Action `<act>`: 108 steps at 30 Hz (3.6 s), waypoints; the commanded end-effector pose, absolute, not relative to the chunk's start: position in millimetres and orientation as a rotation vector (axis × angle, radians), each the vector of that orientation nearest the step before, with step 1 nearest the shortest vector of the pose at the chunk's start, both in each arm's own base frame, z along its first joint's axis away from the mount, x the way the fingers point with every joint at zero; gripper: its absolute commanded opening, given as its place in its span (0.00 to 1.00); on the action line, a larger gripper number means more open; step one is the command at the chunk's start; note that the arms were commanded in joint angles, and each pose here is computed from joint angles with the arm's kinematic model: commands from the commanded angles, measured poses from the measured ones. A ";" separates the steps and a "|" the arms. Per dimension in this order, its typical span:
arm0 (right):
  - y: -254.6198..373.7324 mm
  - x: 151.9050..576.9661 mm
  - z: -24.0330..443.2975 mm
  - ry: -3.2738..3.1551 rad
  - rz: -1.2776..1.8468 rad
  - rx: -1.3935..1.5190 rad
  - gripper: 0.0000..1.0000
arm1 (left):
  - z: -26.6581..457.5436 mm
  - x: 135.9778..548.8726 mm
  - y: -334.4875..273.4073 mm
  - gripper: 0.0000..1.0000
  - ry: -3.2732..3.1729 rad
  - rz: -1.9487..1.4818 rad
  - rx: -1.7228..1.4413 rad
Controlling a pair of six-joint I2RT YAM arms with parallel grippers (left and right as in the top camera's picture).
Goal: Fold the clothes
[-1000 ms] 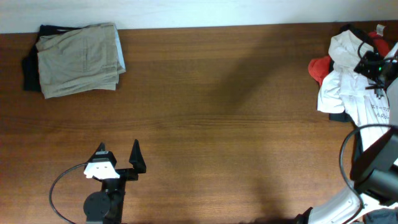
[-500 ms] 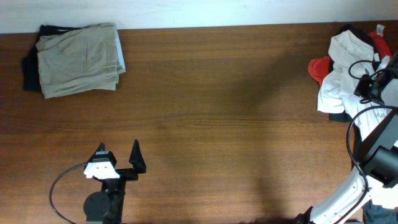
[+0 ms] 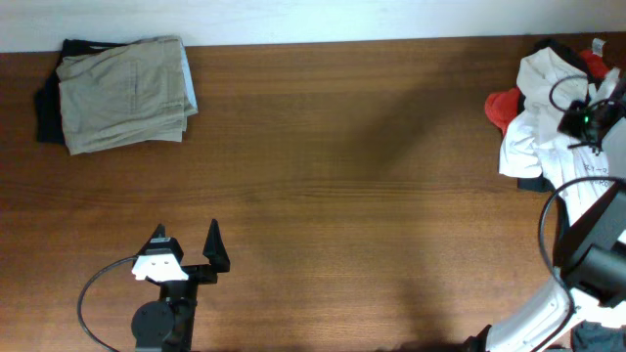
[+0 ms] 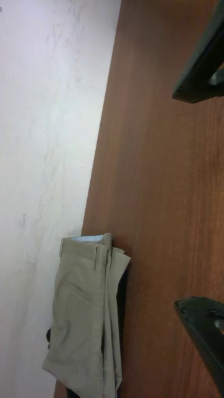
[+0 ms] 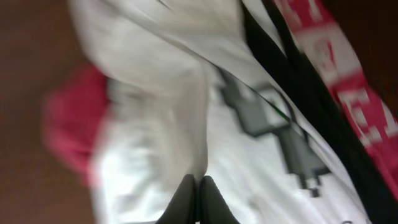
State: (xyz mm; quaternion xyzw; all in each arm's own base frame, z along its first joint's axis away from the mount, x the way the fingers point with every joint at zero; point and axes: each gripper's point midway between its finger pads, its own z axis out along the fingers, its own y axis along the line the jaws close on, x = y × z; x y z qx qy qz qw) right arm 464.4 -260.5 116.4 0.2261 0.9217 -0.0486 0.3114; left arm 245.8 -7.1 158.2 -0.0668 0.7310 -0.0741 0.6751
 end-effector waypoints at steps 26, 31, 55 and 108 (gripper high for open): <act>190.8 411.5 301.4 2.361 0.554 -0.118 0.99 | 156.8 245.8 -6.7 0.99 1.643 -0.168 -0.157; 42.4 343.3 316.2 2.483 0.399 0.384 0.99 | 158.0 245.9 -6.8 0.99 1.639 -0.169 -0.157; 13.7 297.2 288.7 2.670 0.241 0.520 0.99 | 46.8 338.0 -36.5 0.81 2.898 -0.199 -0.246; 95.9 554.8 120.2 2.462 0.702 0.351 0.04 | 71.7 352.8 155.2 0.00 2.685 -0.202 -1.209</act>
